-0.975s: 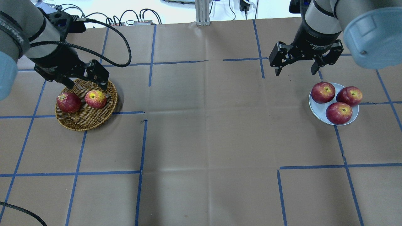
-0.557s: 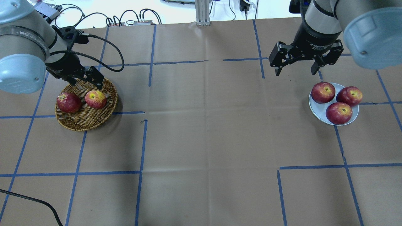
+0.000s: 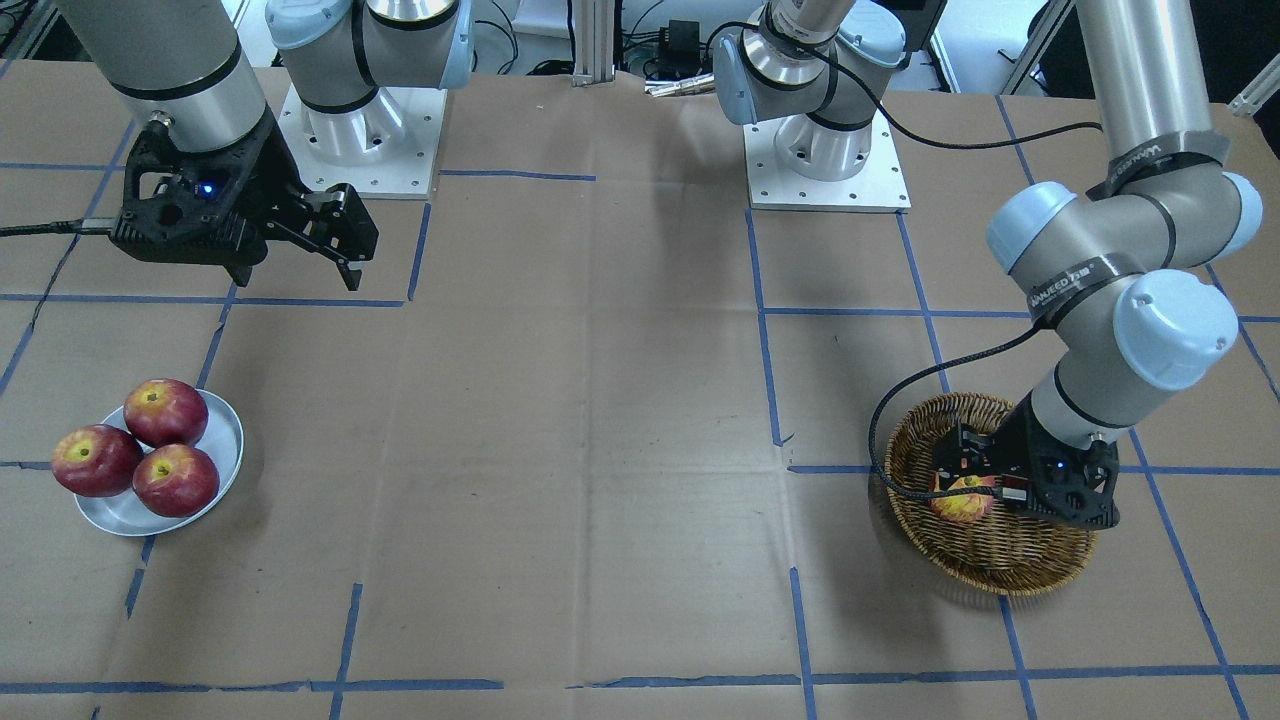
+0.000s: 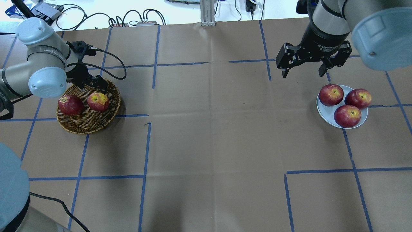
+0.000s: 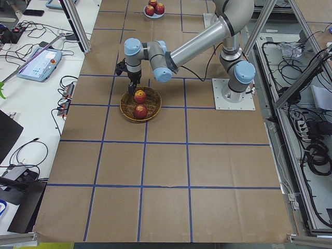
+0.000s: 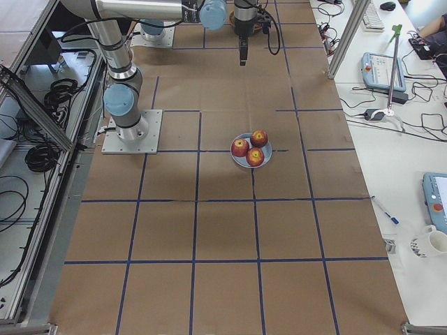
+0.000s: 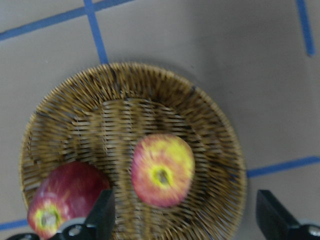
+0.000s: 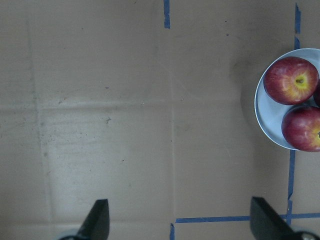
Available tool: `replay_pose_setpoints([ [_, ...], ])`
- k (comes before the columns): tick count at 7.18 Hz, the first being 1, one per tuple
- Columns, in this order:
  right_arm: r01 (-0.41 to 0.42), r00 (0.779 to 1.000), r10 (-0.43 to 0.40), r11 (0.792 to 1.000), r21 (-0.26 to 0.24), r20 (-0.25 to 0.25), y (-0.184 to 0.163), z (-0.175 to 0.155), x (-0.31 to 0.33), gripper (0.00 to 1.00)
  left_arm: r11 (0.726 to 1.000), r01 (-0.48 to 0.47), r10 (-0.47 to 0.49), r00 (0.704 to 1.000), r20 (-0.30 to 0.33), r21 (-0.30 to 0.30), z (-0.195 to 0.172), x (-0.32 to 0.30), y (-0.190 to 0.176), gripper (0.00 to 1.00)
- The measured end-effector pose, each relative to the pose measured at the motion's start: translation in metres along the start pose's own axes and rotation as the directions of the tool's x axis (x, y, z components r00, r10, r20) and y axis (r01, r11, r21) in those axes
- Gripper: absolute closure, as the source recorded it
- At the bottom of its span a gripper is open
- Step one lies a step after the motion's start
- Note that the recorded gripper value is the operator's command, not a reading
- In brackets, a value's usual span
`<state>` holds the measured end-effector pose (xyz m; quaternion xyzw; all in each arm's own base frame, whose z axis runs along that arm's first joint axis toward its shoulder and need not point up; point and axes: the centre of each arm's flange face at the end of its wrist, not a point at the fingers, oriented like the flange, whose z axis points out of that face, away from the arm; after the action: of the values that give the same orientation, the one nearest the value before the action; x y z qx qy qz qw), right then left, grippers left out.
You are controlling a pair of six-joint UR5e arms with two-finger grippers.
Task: Transfer apple from basket to plate
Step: 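Lower the left gripper onto the yellow-red apple and close on it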
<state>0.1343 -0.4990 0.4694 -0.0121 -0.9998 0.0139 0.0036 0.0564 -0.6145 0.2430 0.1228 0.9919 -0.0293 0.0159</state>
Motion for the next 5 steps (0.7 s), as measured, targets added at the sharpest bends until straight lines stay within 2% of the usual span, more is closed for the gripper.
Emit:
replay_pose_setpoints([
  [2,0.000,1.000,0.000,1.000,-0.001,0.000,0.000,0.000,0.000,0.00,1.000,-0.002,0.002,1.000,-0.004,-0.011,0.025,-0.001,0.000,0.01],
  [3,0.000,1.000,0.000,1.000,-0.001,0.000,0.000,0.000,0.000,0.00,1.000,-0.002,0.002,1.000,-0.011,-0.024,0.034,0.000,0.001,0.04],
  [4,0.001,1.000,-0.001,1.000,0.000,0.000,0.000,0.000,0.000,0.00,0.999,-0.002,0.001,1.000,-0.019,-0.037,0.043,0.001,0.003,0.19],
  [5,0.001,1.000,-0.001,1.000,0.001,0.000,0.000,0.000,0.000,0.00,0.999,0.000,-0.001,1.000,-0.027,-0.050,0.051,0.003,0.005,0.40],
])
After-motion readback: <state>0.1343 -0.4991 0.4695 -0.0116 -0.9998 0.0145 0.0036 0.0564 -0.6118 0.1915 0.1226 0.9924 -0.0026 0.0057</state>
